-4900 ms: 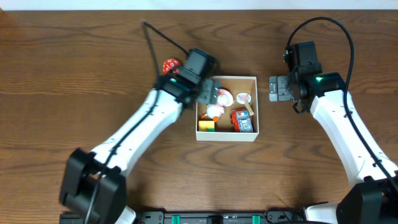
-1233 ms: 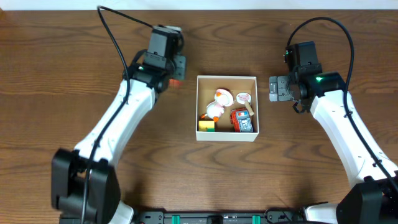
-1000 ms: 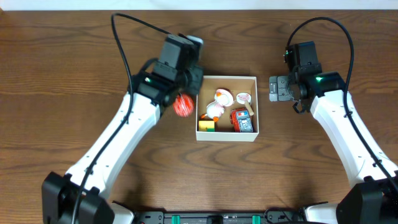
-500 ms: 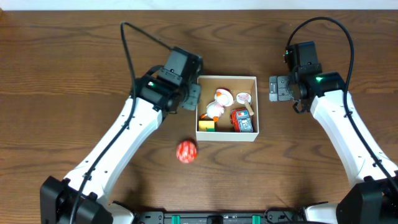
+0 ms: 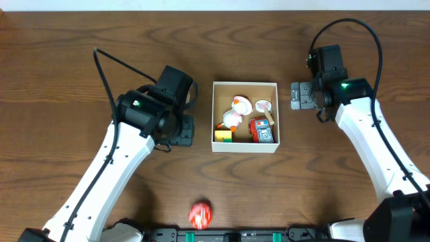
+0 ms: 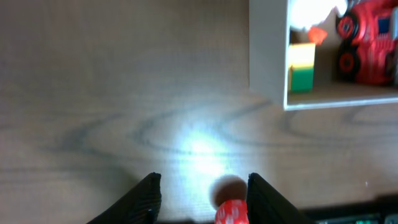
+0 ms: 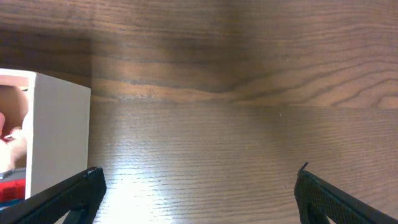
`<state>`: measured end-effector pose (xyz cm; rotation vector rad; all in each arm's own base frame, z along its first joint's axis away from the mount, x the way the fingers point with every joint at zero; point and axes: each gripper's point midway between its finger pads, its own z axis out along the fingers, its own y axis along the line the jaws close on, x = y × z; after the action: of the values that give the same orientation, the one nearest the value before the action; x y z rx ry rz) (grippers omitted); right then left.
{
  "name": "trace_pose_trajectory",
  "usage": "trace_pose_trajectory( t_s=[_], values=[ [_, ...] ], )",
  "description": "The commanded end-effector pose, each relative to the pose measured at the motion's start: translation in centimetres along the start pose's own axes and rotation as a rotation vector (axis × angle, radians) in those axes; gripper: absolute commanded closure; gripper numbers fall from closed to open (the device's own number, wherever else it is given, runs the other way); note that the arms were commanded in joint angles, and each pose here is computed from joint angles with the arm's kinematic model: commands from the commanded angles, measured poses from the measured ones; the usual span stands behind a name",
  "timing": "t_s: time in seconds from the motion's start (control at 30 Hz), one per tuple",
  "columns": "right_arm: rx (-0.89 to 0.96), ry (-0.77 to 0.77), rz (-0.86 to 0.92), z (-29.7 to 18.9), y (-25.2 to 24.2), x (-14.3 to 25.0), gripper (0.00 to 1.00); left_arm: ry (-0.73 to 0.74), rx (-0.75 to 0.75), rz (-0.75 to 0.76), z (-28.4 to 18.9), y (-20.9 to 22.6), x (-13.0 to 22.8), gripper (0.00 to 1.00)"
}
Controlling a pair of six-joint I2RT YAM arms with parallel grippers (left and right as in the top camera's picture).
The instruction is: Pack container
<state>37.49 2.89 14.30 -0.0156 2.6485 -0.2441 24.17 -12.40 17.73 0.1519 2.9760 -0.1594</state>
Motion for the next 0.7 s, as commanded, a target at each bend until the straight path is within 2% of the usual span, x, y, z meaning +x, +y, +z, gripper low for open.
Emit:
trace_pose_trajectory(
  t_s=[0.0,0.3,0.67],
  values=[
    [0.002,-0.013,0.018,-0.3,-0.2,-0.3,0.01,0.080,0.033,-0.008,0.3,-0.4,1.7,0.53],
    [0.002,-0.013,0.018,-0.3,-0.2,-0.3,0.01,0.223,0.015,-0.003,0.9,-0.1,5.3,0.49],
    [0.002,-0.013,0.018,-0.3,-0.2,-0.3,0.01,0.355,-0.023,0.032,5.1,-1.3,10.4,0.48]
  ],
)
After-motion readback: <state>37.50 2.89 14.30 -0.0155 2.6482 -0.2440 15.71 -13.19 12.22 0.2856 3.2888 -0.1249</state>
